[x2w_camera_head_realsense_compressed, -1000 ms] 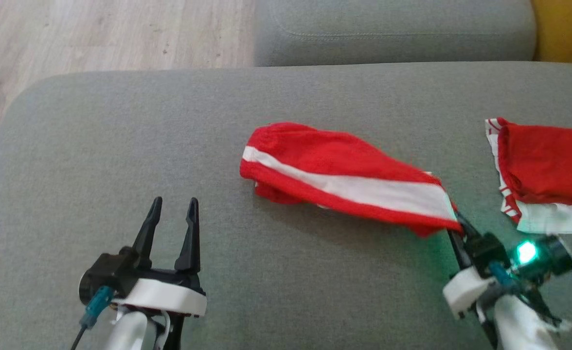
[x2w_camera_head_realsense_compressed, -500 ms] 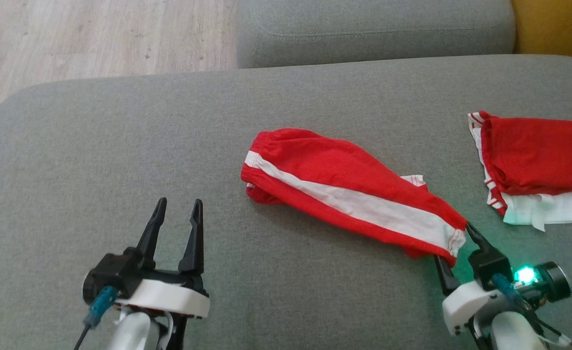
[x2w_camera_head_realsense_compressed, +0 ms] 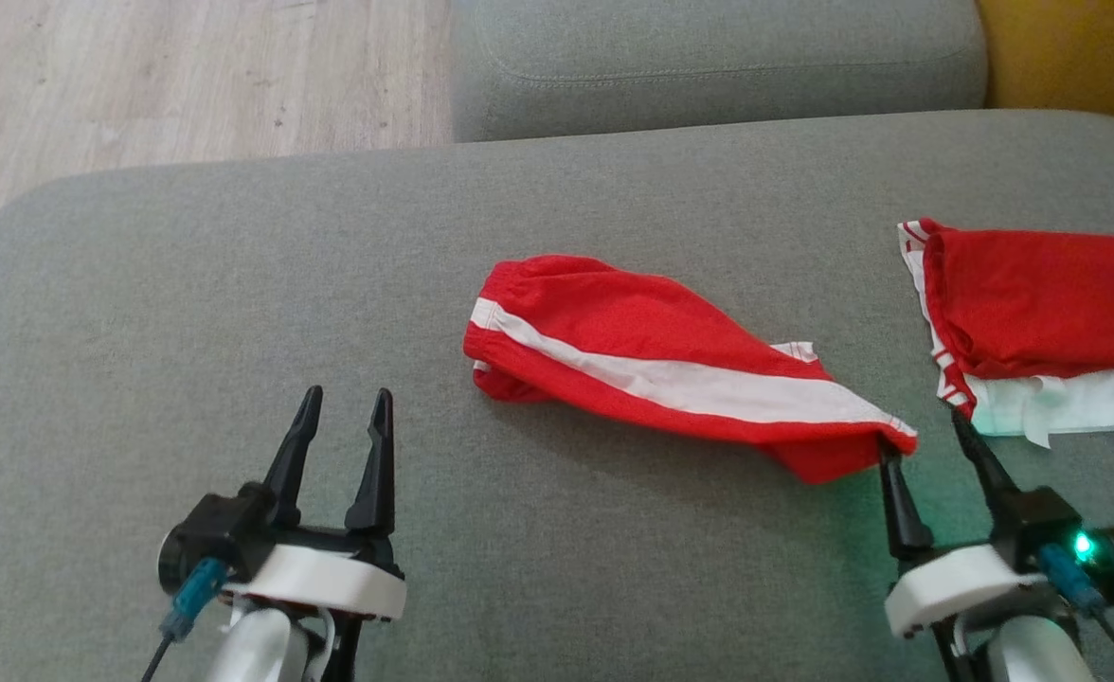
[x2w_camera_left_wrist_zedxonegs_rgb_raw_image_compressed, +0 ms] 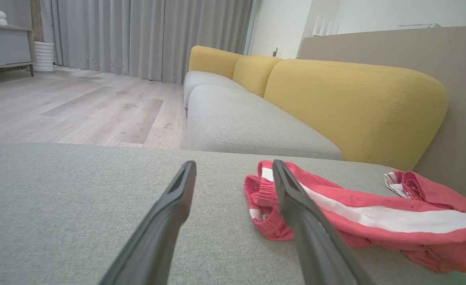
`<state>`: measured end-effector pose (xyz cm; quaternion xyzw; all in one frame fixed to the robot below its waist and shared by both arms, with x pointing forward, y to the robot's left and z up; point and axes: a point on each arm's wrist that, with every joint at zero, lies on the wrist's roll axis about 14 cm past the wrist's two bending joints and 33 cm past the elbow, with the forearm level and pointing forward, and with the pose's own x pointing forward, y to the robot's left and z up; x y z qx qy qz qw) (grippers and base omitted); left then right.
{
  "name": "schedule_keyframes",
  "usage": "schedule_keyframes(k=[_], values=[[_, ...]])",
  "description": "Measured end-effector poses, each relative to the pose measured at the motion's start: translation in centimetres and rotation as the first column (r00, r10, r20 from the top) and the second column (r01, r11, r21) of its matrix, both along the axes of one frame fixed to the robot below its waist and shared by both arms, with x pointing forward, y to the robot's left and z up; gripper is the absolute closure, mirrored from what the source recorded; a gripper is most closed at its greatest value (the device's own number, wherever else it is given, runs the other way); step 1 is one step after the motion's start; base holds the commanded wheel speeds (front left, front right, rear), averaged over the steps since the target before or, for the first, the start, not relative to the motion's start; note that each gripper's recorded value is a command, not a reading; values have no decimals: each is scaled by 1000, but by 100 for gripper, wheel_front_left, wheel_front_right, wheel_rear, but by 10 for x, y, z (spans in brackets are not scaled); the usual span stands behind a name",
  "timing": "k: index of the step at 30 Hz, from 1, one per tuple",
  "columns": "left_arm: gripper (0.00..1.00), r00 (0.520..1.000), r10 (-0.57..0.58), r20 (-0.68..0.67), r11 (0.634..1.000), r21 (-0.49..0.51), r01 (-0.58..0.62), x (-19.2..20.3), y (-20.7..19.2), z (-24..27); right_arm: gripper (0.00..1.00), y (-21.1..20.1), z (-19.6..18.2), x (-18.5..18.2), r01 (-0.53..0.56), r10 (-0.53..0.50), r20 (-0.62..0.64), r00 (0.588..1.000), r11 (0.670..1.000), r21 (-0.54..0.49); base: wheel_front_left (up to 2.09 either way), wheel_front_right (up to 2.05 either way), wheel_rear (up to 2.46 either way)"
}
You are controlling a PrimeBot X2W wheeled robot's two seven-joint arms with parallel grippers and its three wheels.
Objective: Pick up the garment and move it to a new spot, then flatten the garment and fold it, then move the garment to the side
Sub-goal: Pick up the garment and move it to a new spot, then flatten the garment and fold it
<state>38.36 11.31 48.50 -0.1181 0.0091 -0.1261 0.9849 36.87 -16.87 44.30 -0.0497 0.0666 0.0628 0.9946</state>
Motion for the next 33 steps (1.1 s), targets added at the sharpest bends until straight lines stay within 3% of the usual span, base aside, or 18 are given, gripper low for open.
schedule_keyframes(k=[6, 14, 33], values=[[0, 1000, -8, -1, 1000, 0, 8, 1, -3, 0, 0, -20, 26, 3, 75, -82, 81, 993, 994, 79, 0, 0, 0], [0, 1000, -9, 14, 1000, -1, 9, 0, -3, 5, 0, -6, 66, 11, 27, -53, 206, 977, 991, 128, 0, 0, 0], [0, 997, 8, 71, 999, -36, -6, -1, -2, 24, 0, 15, 61, 17, -35, 12, 191, 981, 993, 117, 0, 0, 0]])
